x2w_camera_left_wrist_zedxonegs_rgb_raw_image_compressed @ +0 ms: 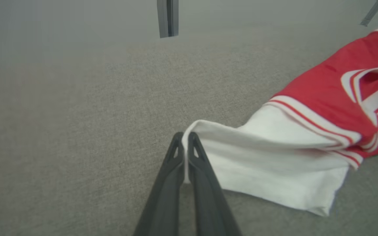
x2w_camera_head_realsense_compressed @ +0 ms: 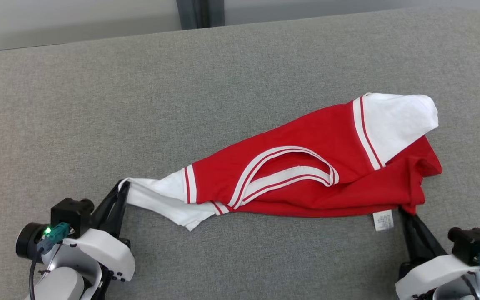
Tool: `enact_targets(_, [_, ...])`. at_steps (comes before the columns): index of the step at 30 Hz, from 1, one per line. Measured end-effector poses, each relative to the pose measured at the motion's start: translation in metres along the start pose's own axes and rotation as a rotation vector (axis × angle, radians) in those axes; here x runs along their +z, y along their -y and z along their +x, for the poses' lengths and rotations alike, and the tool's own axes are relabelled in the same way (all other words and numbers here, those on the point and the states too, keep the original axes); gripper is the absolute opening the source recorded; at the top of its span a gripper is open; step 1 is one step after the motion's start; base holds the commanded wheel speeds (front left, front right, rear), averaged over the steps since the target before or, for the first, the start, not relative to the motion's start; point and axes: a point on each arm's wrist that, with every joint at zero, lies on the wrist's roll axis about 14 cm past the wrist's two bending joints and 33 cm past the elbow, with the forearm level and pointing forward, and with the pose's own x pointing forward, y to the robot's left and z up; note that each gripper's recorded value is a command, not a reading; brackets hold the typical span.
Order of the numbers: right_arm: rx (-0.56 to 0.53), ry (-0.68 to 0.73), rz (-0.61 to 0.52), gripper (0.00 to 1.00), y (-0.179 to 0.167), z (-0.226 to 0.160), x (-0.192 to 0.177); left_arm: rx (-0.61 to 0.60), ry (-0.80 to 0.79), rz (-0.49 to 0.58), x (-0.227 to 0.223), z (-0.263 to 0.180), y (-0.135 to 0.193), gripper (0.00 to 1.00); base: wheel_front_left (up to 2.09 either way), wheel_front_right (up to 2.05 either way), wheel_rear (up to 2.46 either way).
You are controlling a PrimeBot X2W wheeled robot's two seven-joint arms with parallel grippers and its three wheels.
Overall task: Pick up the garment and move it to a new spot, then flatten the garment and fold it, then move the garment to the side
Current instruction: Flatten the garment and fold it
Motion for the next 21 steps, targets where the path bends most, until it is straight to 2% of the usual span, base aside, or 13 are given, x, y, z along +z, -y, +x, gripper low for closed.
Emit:
enact_targets(5, [0.029,0.159,0.051,0.00,-0.006,-0.004,0.044,0.018,0.173,0.016,0.052,-0.004,0.000,0.00,0.00,0.00,0.00])
enact_targets(12, [0.099,0.434,0.144,0.00,-0.014,-0.022,0.134,0.020,0.420,0.039,0.136,-0.024,0.007,0.00,0.00,0.00,0.00])
enact_targets(21, [0.208,0.813,0.152,0.00,-0.025,-0.056,0.256,0.035,0.829,0.017,0.258,-0.078,0.020,0.00,0.00,0.00,0.00])
